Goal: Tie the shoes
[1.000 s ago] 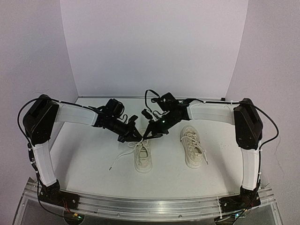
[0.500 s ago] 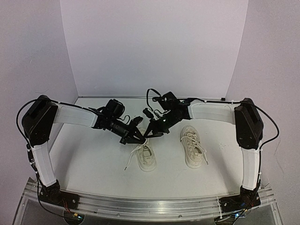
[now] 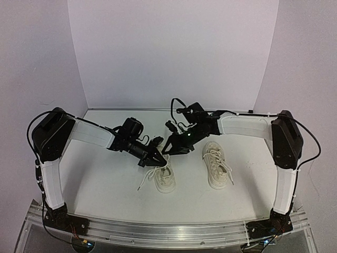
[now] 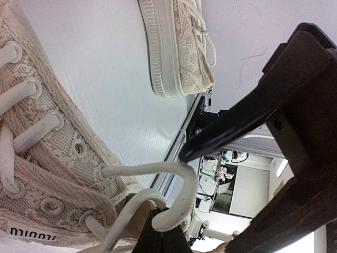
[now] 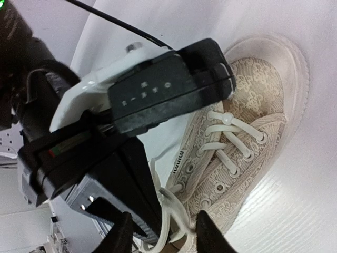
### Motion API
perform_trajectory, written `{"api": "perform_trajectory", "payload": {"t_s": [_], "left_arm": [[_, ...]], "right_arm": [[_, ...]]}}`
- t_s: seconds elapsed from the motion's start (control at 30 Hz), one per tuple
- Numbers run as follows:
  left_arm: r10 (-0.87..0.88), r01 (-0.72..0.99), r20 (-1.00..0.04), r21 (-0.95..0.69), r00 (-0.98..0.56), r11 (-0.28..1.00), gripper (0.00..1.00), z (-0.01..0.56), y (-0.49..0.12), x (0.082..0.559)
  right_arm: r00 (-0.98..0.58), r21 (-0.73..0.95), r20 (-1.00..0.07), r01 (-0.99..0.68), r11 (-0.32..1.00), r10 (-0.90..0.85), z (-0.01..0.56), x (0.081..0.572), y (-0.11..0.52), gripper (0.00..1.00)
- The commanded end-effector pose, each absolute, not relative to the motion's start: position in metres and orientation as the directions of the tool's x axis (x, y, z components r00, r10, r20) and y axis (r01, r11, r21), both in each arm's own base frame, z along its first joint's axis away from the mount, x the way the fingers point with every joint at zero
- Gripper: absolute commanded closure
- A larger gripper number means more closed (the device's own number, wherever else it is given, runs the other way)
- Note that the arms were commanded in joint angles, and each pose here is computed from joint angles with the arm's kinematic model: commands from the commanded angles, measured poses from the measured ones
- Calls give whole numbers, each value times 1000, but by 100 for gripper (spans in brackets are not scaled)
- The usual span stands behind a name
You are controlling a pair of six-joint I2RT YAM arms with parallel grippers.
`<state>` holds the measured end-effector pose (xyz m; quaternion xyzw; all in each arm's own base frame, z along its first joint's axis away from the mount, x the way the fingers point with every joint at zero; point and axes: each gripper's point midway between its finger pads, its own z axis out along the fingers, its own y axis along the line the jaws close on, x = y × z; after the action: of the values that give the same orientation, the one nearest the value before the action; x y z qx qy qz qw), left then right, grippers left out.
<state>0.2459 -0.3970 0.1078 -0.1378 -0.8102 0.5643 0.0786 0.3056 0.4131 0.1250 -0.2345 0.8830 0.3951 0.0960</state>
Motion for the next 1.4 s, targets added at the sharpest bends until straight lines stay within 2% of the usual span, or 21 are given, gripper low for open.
{"api": "perform_trajectory", "payload": {"t_s": [0.0,0.03,0.1,0.33,0.47,0.67,0.97,1.13,1.33,1.37], "left_arm": [[315,153,-56,-944,-947,292,100,113,-399,246],[314,151,-54,-944,-948,294,100,112,-399,246],[307,146,-51,-945,-950,293,100,113,-400,247],[278,134,-49,-947,-959,293,100,115,-402,253],[269,127,-46,-949,-962,290,100,116,-404,254],[261,119,-44,-953,-964,279,100,115,-407,252],[249,116,-48,-957,-967,264,100,116,-409,256],[248,113,-48,-960,-968,257,100,116,-411,256],[247,116,-52,-961,-968,250,100,118,-412,257],[247,117,-54,-961,-967,249,100,119,-412,258]], "right_arm": [[-885,671,-403,-460,581,-235,172,311,395,46],[-890,672,-398,-447,591,-221,174,309,391,41],[-905,678,-374,-417,606,-205,172,301,382,37],[-928,740,-302,-373,560,-219,167,264,378,48],[-927,741,-274,-374,558,-257,155,248,395,47],[-934,743,-262,-357,566,-244,145,252,411,47],[-942,723,-216,-332,606,-258,115,249,412,51],[-939,720,-217,-338,607,-265,112,250,415,60],[-938,718,-216,-340,607,-270,110,251,416,79],[-938,718,-217,-341,607,-270,110,250,415,84]]}}
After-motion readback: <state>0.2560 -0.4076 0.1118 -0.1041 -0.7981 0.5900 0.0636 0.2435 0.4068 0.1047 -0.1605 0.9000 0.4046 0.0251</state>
